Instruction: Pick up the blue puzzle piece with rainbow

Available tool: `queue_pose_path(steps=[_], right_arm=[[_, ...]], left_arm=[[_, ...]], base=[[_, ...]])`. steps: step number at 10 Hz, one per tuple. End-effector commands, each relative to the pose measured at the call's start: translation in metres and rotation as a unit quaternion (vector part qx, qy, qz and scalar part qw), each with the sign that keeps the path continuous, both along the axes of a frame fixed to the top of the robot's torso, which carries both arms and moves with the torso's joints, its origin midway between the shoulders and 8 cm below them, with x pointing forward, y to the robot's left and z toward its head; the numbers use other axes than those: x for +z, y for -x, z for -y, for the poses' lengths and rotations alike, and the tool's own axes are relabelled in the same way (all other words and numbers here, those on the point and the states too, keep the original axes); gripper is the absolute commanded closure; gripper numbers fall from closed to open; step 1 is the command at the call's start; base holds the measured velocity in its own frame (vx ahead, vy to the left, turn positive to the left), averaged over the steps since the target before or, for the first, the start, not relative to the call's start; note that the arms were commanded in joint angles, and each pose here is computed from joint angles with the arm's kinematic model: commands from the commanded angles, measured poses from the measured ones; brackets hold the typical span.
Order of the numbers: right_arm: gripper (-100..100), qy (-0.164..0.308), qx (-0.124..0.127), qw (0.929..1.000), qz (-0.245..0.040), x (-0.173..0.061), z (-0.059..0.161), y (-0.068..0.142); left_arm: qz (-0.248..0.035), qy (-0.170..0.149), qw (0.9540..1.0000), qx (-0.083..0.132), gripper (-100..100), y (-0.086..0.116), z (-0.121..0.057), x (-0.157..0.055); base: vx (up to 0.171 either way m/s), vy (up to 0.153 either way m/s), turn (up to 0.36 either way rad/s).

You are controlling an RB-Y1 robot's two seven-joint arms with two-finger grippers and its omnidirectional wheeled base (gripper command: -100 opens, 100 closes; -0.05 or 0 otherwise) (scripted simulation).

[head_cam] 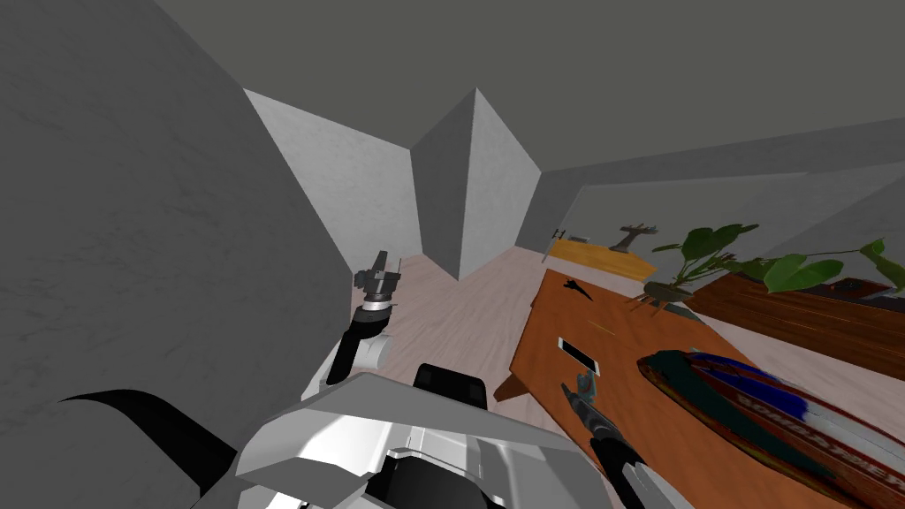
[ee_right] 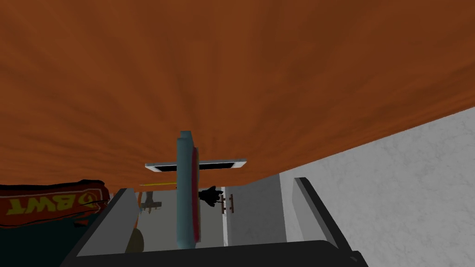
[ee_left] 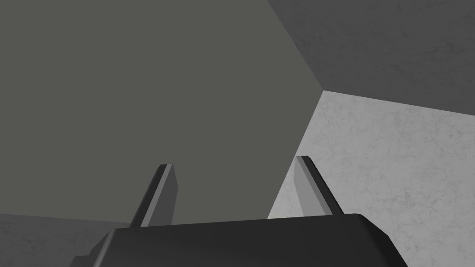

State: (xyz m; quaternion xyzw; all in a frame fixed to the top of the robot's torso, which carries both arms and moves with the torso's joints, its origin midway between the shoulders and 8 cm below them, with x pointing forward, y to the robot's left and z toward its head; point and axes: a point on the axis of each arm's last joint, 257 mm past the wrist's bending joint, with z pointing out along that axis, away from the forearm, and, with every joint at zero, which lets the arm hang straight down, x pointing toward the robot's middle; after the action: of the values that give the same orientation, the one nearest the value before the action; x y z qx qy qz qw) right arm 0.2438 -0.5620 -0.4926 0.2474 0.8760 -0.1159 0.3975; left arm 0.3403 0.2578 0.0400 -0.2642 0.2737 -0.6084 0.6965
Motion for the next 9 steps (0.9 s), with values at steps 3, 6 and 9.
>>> queue_pose_path(steps=[3, 6, 9], right_arm=[[-100, 0.03, -0.02, 0.9988, -0.032, -0.005, 0.036, 0.031], [-100, 0.078, -0.05, 0.9926, -0.078, -0.001, 0.088, 0.079], [-100, 0.12, -0.078, 0.9829, -0.116, 0.01, 0.133, 0.124]], left_arm=[[0.0, 0.0, 1.0, 0.0, 0, 0.0, 0.0, 0.0], [0.0, 0.0, 1.0, 0.0, 0, 0.0, 0.0, 0.0], [0.0, 0.0, 1.0, 0.0, 0, 0.0, 0.0, 0.0]], base=[[0.094, 0.064, 0.026], [0.165, 0.148, 0.037], [0.11, 0.102, 0.021]])
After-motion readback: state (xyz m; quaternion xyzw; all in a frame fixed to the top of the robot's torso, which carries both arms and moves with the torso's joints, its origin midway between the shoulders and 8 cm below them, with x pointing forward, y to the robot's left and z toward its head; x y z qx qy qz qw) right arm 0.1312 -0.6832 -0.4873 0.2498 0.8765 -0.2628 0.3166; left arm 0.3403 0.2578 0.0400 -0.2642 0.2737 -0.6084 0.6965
